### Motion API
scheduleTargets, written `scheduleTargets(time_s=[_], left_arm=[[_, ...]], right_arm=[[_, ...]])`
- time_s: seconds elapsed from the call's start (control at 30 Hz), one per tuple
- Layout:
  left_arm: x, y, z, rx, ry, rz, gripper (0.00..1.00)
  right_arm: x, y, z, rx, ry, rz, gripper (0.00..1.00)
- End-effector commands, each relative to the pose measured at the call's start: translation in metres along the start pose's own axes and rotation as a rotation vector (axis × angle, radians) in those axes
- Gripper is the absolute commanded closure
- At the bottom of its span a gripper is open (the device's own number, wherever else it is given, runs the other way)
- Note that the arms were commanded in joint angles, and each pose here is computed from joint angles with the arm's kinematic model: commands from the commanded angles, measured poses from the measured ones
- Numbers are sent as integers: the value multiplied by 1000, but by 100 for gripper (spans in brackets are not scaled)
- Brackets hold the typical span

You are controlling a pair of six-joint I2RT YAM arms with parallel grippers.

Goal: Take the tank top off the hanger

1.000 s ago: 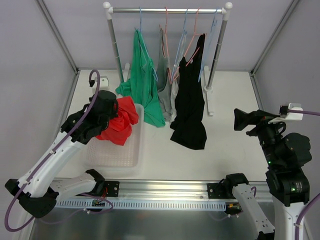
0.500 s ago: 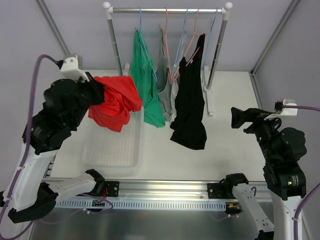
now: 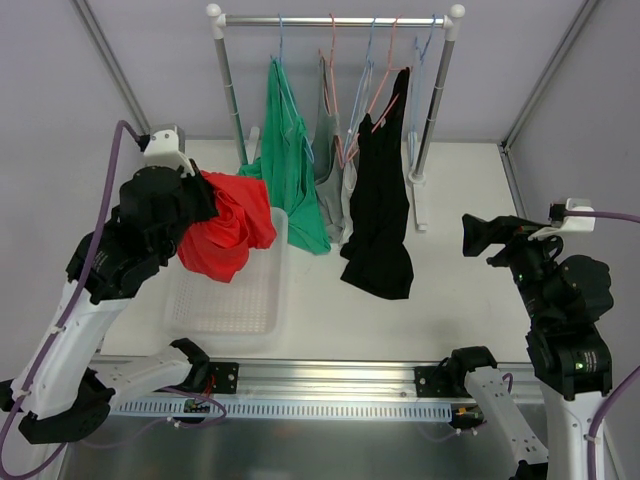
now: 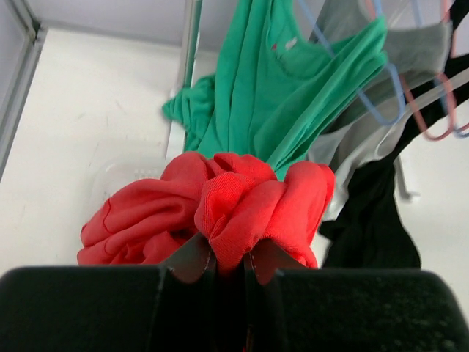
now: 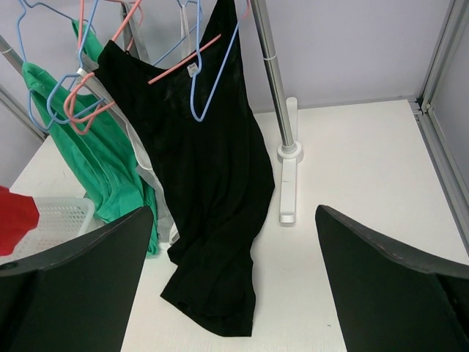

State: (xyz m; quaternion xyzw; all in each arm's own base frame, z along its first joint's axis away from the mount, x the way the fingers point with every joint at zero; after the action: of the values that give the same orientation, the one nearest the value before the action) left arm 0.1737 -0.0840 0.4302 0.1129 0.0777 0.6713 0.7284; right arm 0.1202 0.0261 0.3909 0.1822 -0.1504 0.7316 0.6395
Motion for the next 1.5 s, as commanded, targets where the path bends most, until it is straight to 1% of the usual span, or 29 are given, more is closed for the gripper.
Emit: scheduleTargets(time_s=[0.0,0.07,0.2,0.23,0.3,0.37,0.43,0.53,0.67,0.73,0.77,0.8,0.83,0.9,0.97,1.03,1.07,1.13,1.17,1.23,1.27,1.3,1.33,1.37,1.43,1.47], left_arm=[[1,0,-11,-6,77,17,100],[-3,-5,-23,28,97,9,100],[-7,-18,-63,120,111,47,100],[-8,-20,-68,130,138,60,100],[-5,-24,-85,158,146,112,100],[-1,-30,-94,168,172,169,100],[5,-39,-107,210,181,219,100],[5,-56,-125,288,182,253,100],[12,-77,-160,396,190,342,100],[9,-92,-175,447,192,325,100],[9,-97,-189,483,187,318,100],[9,-107,-195,496,199,311,100],[6,-110,-202,520,207,284,100],[6,-119,-220,576,210,283,100],[3,-124,-227,606,217,262,99],[0,-126,-231,630,219,248,87],[-2,-125,-229,627,227,230,76],[-2,-122,-225,613,230,210,63],[-2,-117,-215,577,243,186,41],[-1,-109,-200,529,229,147,22],[1,-100,-183,471,234,122,17],[3,-95,-174,443,220,113,3],[5,-89,-166,421,213,112,1],[8,-80,-145,357,220,101,1],[13,-66,-130,333,188,97,1],[15,-55,-111,276,192,72,1]], right_arm=[[3,-4,5,-34,8,27,1],[2,-6,3,-28,5,22,0],[5,-10,-2,1,0,55,0],[4,-10,-3,3,-2,56,1],[5,-11,-3,5,-6,62,0],[5,-13,-5,11,-12,64,1],[6,-14,-6,17,-17,78,1],[7,-19,-10,37,-26,92,1],[6,-27,-17,62,-37,102,0],[7,-32,-21,79,-45,115,0],[7,-34,-22,82,-48,120,1],[9,-37,-23,96,-55,137,1],[10,-39,-25,104,-58,147,1],[13,-41,-25,115,-63,179,1],[17,-44,-24,124,-62,209,1],[25,-48,-22,144,-86,260,0],[30,-47,-16,138,-83,291,1],[33,-55,-14,157,-86,303,0],[38,-56,-8,157,-87,324,0],[42,-62,-5,168,-92,335,0],[45,-67,-1,177,-103,340,0],[47,-70,1,179,-109,344,1],[49,-73,4,183,-119,349,0],[51,-83,3,200,-138,351,1],[59,-90,14,196,-152,378,0],[62,-95,17,197,-160,383,1]])
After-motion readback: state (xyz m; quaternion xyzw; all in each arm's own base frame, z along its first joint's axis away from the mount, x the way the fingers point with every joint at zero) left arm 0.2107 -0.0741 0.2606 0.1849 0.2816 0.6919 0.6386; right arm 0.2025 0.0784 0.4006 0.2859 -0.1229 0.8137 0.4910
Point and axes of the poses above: each gripper's point midway between its finger pads, its own y axis back along the fingers, its own x axis along the line the jaws close on, z = x × y, the point moved 8 cm from there along y, back along the fingers, and after that the axes turned 15 degrees about -y, right-handed, at the moved point
